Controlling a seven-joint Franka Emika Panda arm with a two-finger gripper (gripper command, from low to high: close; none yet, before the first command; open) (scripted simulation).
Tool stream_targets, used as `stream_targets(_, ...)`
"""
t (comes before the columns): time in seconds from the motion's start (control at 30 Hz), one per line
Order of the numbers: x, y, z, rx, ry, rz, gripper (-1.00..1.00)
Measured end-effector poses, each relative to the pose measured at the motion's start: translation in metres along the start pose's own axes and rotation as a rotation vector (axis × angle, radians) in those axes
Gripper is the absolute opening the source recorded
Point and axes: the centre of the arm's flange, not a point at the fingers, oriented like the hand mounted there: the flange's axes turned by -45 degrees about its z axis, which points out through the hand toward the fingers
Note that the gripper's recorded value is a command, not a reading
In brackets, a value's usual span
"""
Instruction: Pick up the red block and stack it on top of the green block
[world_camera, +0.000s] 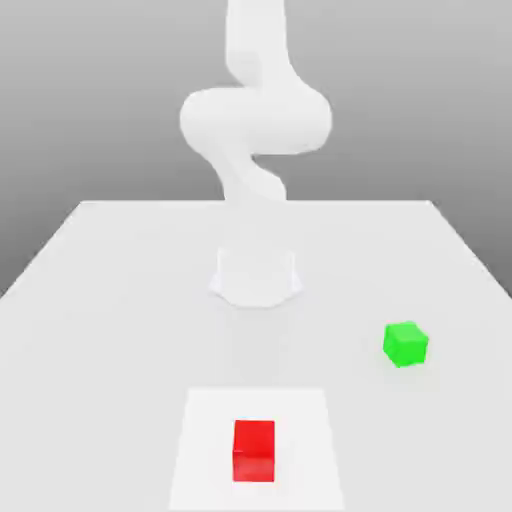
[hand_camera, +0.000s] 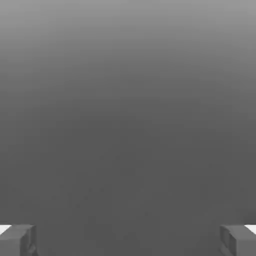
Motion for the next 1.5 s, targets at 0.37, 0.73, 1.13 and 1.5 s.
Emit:
stream_targets(0.37, -0.079, 0.002, 0.224, -0.008, -0.35, 0.004, 0.0)
stream_targets(0.73, -0.243, 0.005, 0.374, -0.014, -0.692, 0.009, 0.0)
stream_targets(1.13, -0.301, 0.006, 0.43, -0.014, -0.721, 0.01, -1.0)
stream_targets(1.5, -0.268, -0.081, 0.35, 0.078, -0.718, -0.094, -1.0)
